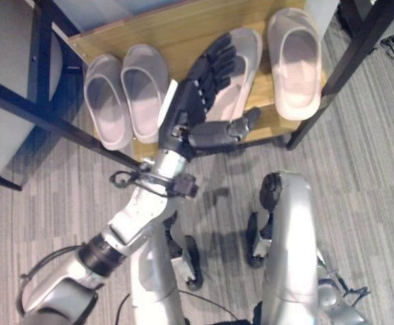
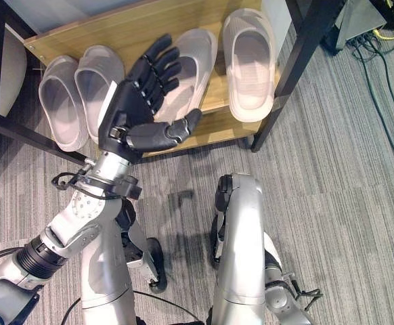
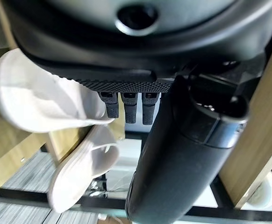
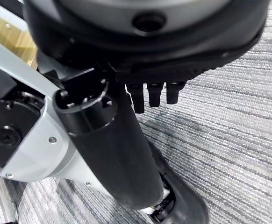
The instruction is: Arrange the slippers neatly on the shoe rack.
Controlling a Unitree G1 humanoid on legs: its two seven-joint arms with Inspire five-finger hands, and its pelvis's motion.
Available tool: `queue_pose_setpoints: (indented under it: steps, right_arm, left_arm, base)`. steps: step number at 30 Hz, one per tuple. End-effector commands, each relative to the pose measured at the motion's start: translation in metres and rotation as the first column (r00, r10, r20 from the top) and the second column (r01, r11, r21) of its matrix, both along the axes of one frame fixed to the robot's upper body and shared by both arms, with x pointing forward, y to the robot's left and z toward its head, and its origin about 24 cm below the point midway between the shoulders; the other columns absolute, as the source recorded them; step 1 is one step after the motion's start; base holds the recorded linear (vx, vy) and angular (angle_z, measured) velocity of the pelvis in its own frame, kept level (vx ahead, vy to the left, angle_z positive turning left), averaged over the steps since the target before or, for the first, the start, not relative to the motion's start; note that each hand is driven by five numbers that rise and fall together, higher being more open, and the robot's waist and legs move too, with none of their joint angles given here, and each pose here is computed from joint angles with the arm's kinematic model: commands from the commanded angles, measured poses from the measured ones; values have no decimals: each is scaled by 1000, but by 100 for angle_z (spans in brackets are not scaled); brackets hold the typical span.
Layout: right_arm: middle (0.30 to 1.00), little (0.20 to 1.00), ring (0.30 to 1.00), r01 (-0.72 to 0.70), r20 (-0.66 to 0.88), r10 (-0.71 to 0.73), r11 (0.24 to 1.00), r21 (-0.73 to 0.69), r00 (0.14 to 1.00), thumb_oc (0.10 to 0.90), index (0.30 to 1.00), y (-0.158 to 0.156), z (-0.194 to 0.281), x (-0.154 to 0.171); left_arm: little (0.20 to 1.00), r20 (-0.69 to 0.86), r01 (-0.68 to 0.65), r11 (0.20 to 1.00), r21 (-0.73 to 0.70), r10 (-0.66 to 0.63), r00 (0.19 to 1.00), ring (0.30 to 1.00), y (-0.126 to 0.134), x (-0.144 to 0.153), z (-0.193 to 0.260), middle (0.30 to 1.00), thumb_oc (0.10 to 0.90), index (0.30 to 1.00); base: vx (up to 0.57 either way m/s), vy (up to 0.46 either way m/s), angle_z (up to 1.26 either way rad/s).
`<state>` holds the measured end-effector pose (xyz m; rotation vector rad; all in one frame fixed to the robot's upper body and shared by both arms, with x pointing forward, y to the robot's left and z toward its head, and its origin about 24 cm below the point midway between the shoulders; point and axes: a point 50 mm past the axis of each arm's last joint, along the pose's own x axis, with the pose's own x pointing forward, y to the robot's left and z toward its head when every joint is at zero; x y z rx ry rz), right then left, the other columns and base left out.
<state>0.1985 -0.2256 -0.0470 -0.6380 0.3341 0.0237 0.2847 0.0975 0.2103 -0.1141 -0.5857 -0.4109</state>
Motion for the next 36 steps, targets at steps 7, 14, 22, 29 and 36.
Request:
queue_pose_setpoints:
  steps: [7, 14, 22, 29, 36]
  right_arm:
    - [900, 900, 900, -50, 89, 51, 999, -13, 995, 800, 900, -1, 17, 9]
    - [900, 900, 900, -33, 95, 32, 999, 5, 995, 800, 900, -2, 16, 11]
    - [900, 900, 900, -42, 89, 41, 999, 6, 995, 800, 900, -1, 14, 13]
    - [900, 900, 900, -50, 86, 50, 999, 6, 995, 800, 900, 1, 14, 17]
    - [900, 900, 900, -54, 81, 54, 999, 7, 995, 800, 900, 1, 13, 18]
  left_arm:
    - [900, 198, 46, 999, -1, -45, 979, 900, -30, 0, 33, 900, 800, 900]
    - [900, 180, -85, 996, -16, 86, 980, 900, -25, 18, 28, 900, 800, 900]
    - [900, 222, -90, 994, -54, 100, 970, 900, -35, 22, 45, 900, 800, 900]
    - [900, 249, -117, 992, -50, 126, 960, 900, -47, 30, 59, 900, 800, 900]
    - [900, 245, -152, 988, -34, 156, 957, 900, -53, 40, 65, 900, 800, 900]
  base:
    - [0, 0, 0]
    - [0, 0, 0]
    - [0, 0, 0]
    - [0, 0, 0]
    - [0, 0, 0]
